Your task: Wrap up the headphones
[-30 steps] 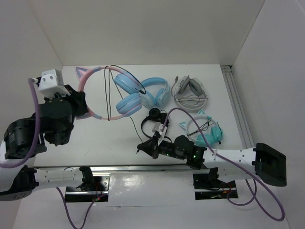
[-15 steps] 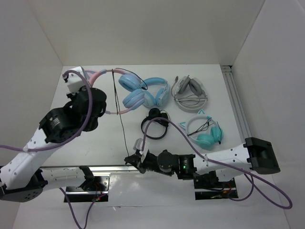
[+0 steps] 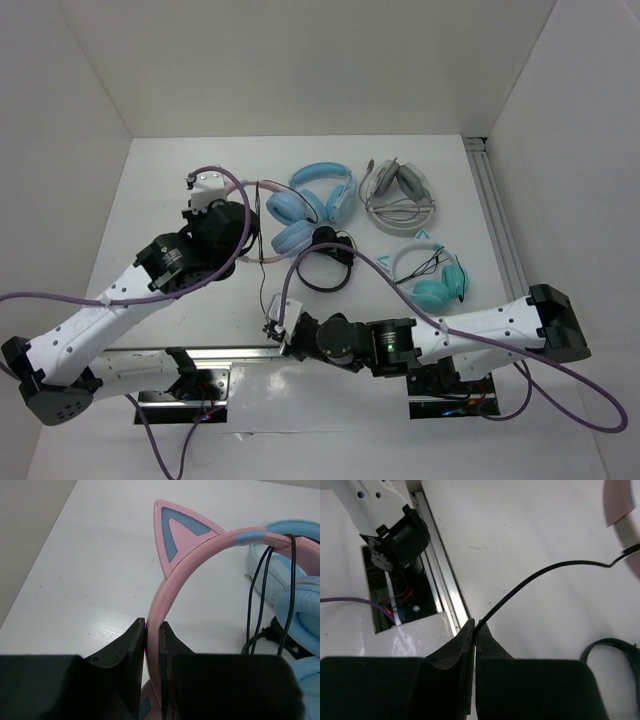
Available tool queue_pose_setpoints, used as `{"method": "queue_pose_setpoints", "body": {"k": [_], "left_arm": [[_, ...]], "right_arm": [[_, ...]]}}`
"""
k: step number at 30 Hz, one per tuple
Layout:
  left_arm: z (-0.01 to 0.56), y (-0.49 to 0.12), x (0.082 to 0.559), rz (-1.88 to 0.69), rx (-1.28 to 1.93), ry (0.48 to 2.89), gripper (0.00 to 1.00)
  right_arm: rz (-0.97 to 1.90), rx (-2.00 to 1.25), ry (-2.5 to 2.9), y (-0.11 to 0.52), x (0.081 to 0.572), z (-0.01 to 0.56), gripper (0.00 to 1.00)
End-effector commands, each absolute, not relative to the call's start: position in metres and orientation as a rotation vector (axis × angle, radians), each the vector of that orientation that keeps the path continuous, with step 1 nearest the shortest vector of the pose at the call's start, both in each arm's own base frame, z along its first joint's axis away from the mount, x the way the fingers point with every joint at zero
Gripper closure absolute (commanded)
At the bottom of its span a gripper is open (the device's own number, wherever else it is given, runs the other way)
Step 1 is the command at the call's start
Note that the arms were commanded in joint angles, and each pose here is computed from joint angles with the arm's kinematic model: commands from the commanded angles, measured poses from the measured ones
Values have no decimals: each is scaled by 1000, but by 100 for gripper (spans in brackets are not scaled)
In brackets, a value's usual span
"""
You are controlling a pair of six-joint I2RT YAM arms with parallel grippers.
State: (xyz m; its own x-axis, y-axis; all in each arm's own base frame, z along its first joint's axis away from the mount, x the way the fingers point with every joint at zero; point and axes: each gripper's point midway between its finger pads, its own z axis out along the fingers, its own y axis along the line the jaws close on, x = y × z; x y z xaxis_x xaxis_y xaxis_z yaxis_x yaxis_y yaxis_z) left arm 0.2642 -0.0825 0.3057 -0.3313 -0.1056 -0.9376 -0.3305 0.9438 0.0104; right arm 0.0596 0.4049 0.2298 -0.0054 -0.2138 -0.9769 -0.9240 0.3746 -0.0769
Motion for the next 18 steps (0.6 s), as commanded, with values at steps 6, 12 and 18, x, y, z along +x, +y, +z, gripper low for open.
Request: {"method": "queue_pose_setpoints", "body": {"k": [6, 12, 18], "left_arm": [[306, -109, 260, 169, -78, 1908, 100], [282, -129, 246, 146, 224, 1976, 100], [267, -148, 227, 57, 411, 2015, 100]], "right_arm": [[588, -1141, 1431, 379, 76, 286, 100], [513, -1183, 1397, 364, 82, 310, 100], [372, -1211, 1419, 355, 95, 318, 100]]}}
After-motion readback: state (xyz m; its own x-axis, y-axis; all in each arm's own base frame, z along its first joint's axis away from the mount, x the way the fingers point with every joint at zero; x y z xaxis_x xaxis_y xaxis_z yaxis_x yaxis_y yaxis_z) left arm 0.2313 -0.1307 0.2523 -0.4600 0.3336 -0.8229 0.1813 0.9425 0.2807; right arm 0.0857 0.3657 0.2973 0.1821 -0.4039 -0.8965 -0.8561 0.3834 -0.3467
